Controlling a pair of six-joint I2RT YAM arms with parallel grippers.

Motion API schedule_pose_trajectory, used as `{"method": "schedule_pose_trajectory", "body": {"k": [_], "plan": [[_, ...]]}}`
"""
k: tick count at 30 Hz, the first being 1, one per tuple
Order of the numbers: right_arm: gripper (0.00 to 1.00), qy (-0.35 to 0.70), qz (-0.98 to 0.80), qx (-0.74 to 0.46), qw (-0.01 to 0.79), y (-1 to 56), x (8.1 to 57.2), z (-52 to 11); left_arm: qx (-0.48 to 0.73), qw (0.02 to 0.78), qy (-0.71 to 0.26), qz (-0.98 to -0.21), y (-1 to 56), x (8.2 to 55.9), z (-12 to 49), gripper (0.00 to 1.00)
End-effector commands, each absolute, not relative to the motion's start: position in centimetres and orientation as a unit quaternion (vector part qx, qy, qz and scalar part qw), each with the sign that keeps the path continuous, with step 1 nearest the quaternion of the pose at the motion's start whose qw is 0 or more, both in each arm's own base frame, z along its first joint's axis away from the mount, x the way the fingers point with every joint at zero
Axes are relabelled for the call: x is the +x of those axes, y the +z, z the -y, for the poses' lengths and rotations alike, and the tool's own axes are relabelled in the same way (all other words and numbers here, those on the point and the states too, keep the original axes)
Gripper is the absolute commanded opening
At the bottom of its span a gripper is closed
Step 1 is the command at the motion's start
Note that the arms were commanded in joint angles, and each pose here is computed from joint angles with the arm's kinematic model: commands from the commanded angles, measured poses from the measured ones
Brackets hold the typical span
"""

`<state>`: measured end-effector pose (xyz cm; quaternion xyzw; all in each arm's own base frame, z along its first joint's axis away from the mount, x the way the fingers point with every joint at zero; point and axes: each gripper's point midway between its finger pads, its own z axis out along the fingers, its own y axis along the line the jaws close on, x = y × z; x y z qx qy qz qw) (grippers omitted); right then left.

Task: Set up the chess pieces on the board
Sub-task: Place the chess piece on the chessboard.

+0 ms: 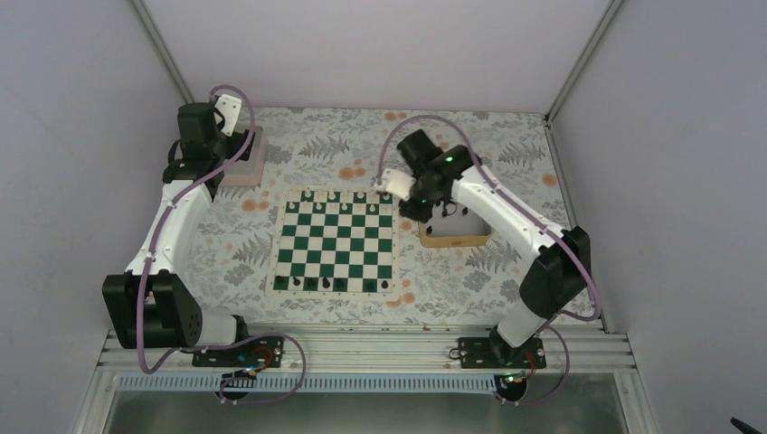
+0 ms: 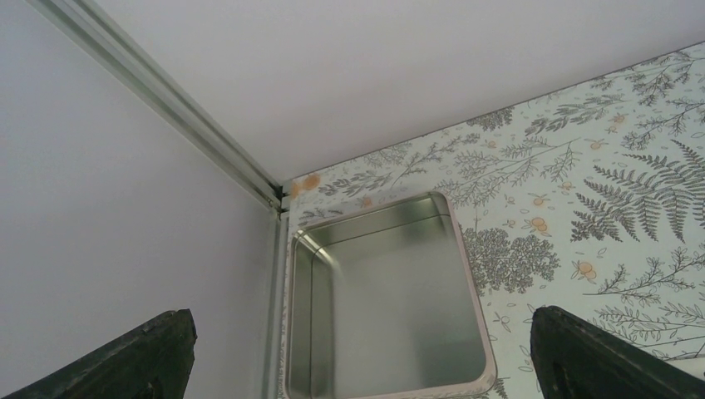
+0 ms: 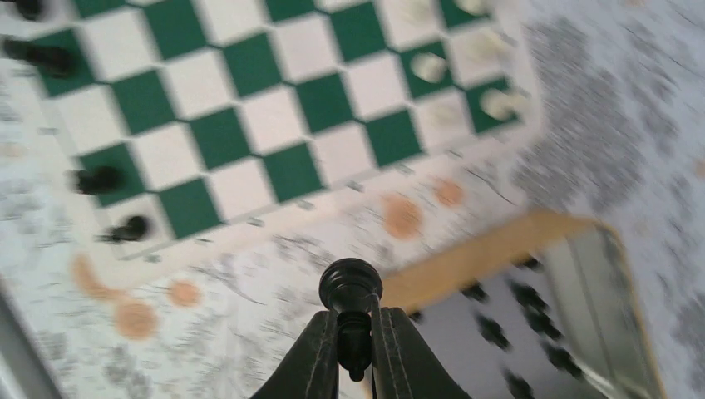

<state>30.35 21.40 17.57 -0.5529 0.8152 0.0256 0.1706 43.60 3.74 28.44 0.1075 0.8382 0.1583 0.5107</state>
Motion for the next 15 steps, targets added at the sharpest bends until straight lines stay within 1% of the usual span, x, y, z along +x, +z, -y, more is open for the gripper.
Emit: {"method": "schedule_pose_trajectory", "body": {"k": [1,8,15], "plan": [[0.11,0.071,-0.787,-0.601,0.123,16.4,26.0,-25.9,0.1,0.522,0.162,-0.831,29.7,43.7,-4.1,1.0],[0.11,0.084,-0.751,-0.65,0.082,12.5,21.9,-30.2,0.099,0.52,0.163,-0.833,29.3,43.6,-4.2,1.0],[0.12,0.094,-0.72,-0.686,0.056,10.6,18.8,-32.9,0.101,0.517,0.154,-0.836,28.9,43.7,-3.9,1.0]]}}
